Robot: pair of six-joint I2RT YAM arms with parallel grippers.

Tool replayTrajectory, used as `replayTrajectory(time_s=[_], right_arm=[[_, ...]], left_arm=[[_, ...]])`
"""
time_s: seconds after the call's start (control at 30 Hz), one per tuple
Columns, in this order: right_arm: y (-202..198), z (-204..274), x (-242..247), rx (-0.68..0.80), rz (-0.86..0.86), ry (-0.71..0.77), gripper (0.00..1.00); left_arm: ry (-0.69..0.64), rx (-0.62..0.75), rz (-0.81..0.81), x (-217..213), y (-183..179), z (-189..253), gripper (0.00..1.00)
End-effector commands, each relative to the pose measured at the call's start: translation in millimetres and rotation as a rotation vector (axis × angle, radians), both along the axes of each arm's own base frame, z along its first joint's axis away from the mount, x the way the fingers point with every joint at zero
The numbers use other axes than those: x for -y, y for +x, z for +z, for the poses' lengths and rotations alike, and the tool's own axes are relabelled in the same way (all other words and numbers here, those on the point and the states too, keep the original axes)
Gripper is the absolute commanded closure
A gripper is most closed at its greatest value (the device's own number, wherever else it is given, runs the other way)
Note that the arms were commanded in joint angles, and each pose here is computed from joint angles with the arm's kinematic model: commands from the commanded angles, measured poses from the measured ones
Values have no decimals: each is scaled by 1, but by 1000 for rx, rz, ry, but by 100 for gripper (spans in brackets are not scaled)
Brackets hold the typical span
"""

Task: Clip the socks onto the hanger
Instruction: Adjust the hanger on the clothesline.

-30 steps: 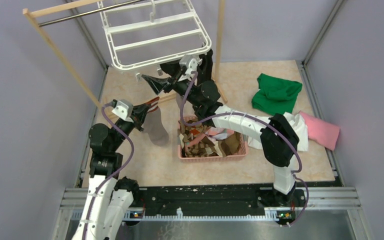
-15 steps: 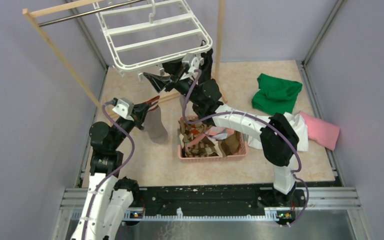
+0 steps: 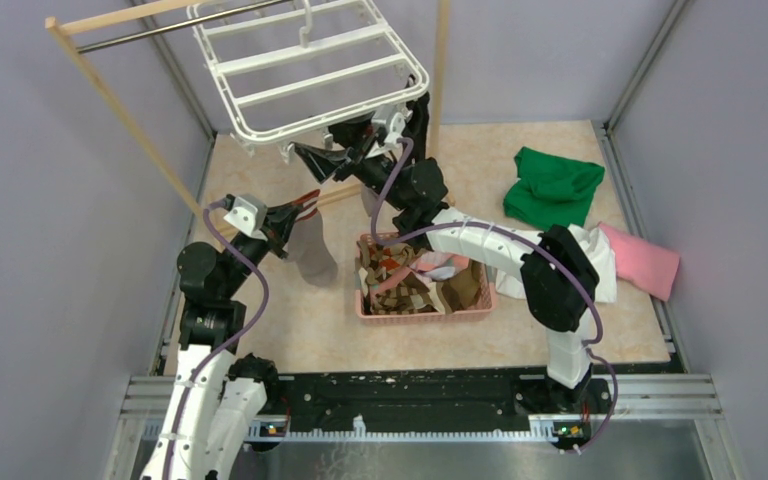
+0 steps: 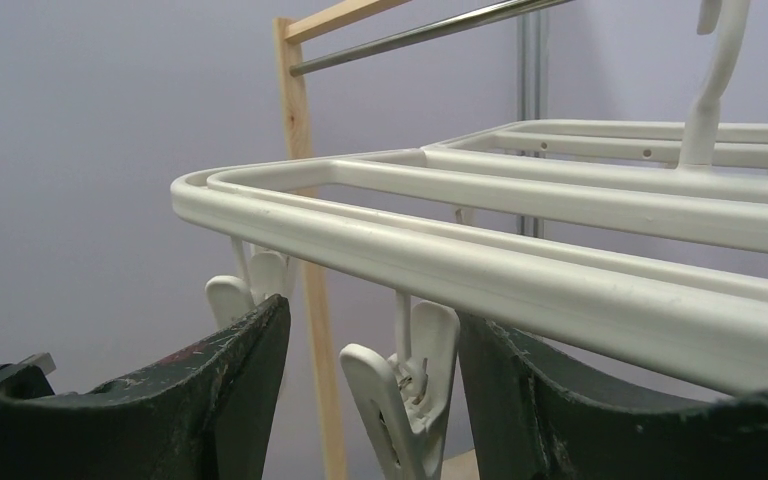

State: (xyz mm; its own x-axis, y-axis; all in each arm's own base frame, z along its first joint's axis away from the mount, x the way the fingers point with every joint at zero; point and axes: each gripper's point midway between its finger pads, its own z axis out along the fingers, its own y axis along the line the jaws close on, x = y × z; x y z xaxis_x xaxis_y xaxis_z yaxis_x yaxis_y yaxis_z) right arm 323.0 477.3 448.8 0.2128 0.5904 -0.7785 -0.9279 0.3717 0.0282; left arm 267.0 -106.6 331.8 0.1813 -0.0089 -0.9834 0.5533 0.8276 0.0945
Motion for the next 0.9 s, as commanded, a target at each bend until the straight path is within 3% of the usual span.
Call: replayTrajectory(time_s=[0.0, 0.87], right_arm=[[-9, 21, 14, 46, 13, 54, 39], [-27, 33, 30, 91, 25, 65, 41]], left_arm=[[6, 105, -10, 1, -4, 32, 100], [-30, 103, -14, 2, -9, 33, 100]])
